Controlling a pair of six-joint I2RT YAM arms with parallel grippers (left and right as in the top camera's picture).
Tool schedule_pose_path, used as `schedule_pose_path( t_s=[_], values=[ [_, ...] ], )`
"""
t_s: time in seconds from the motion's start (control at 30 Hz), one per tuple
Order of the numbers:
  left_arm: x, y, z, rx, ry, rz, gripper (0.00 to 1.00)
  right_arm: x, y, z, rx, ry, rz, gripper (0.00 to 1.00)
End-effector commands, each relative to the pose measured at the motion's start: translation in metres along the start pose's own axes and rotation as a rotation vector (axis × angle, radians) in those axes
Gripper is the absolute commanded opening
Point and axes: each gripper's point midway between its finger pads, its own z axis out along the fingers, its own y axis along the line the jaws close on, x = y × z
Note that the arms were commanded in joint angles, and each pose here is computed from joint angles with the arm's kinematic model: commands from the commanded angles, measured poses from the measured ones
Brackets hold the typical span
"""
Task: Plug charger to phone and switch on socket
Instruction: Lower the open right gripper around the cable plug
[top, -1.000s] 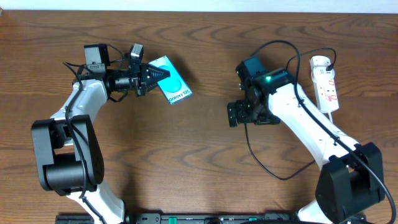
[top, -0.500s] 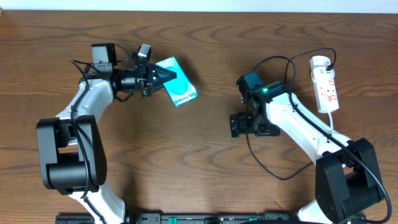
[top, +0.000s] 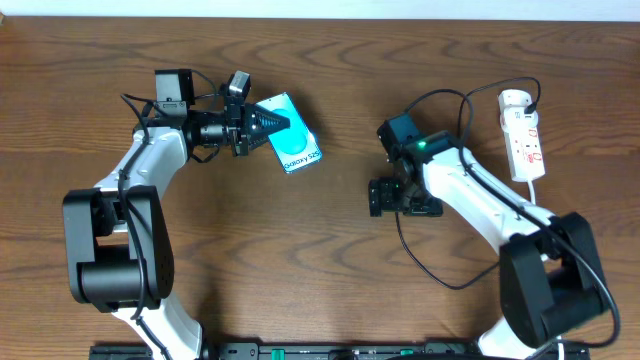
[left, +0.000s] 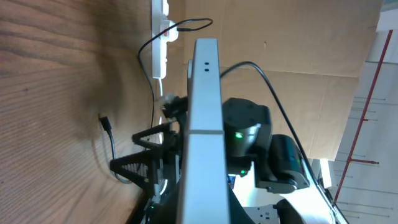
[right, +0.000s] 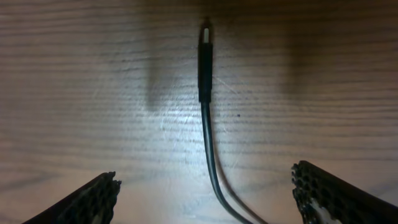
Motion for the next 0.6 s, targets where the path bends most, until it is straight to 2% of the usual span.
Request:
schedule_pose_path(
  t_s=[0.0,0.4,0.57],
  values=[
    [0.004,-0.013,-0.002,0.042,0.026,0.035,0.07,0.003,-0.001,0.017,0.014,0.039,0.045,0.85],
    [0.004,-0.013,-0.002,0.042,0.025,0.041,0.07,-0.013,-0.002,0.030,0.000,0.013,0.099,0.80],
    [0.004,-0.013,-0.002,0.042,0.025,0.041,0.08,-0.010,-0.008,0.028,-0.041,0.056,0.144,0.78]
  ],
)
